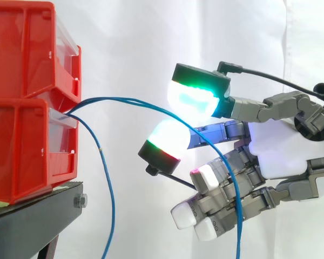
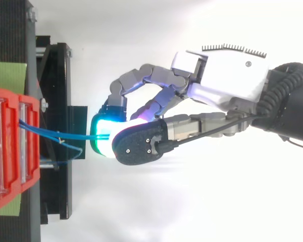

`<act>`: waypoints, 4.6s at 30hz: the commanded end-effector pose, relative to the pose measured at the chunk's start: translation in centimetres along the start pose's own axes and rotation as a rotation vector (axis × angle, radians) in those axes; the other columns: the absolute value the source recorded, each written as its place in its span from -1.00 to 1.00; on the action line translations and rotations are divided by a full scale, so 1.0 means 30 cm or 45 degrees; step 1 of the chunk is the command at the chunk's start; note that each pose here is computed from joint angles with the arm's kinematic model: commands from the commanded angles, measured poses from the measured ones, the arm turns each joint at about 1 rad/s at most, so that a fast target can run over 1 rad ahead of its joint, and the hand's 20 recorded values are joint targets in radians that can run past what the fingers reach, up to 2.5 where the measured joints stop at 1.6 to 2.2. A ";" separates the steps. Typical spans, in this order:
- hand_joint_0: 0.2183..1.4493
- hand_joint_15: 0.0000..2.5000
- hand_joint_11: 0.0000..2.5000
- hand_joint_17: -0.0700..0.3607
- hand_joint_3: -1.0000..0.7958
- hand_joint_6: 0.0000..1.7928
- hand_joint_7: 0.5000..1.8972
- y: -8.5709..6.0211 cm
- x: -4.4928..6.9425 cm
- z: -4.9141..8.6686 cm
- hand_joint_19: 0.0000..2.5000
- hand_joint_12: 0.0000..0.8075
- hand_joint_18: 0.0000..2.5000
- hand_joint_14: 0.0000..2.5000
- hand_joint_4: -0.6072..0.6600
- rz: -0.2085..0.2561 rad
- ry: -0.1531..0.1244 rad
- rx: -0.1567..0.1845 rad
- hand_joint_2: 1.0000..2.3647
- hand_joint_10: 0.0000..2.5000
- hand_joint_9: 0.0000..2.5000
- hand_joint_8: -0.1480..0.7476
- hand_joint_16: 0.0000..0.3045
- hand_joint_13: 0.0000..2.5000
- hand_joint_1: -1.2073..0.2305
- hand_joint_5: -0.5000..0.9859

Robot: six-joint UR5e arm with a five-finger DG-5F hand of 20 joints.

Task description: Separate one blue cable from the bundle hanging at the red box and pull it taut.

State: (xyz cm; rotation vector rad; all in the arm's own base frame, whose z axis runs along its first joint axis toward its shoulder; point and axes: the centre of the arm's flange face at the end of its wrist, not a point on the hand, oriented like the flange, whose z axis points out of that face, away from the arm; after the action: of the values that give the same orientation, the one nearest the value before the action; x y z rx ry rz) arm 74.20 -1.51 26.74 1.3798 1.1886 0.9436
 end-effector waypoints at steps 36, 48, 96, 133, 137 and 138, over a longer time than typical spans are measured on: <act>-0.11 -0.72 -0.41 -0.33 -0.44 0.01 -0.31 0.035 -0.035 -0.024 -0.67 -0.35 -0.47 -0.99 -0.18 -0.011 -0.012 0.026 -1.00 -0.98 -0.20 -0.13 -0.78 -0.34 -0.52 -0.63; -0.27 -0.71 -0.40 -0.33 -0.44 0.01 -0.31 0.042 -0.056 -0.027 -0.66 -0.35 -0.48 -0.99 -0.16 -0.012 -0.019 0.033 -1.00 -0.98 -0.21 -0.13 -0.79 -0.35 -0.54 -0.63; -0.16 -0.71 -0.41 -0.30 -0.44 0.01 -0.29 0.088 -0.104 -0.053 -0.63 -0.33 -0.46 -0.99 -0.19 -0.022 -0.019 0.050 -1.00 -0.98 -0.21 -0.13 -0.76 -0.35 -0.52 -0.62; -0.33 -0.69 -0.42 -0.24 -0.17 0.00 -0.20 0.086 -0.133 -0.065 -0.58 -0.24 -0.46 -0.99 -0.05 -0.038 -0.009 0.093 -0.97 -0.98 -0.22 -0.04 -0.73 -0.37 -0.22 -0.62; -0.29 -0.69 -0.42 -0.25 -0.25 0.01 -0.25 0.085 -0.134 -0.065 -0.58 -0.24 -0.45 -0.99 -0.06 -0.039 -0.011 0.095 -0.98 -0.98 -0.22 -0.06 -0.73 -0.36 -0.26 -0.63; -0.29 -0.70 -0.42 -0.25 -0.26 0.01 -0.26 0.085 -0.134 -0.065 -0.59 -0.25 -0.45 -0.99 -0.06 -0.039 -0.013 0.095 -0.98 -0.98 -0.23 -0.06 -0.73 -0.36 -0.26 -0.63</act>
State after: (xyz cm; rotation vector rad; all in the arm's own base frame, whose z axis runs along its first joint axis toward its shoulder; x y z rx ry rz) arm 71.93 -4.92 29.81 1.4189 1.2459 0.8803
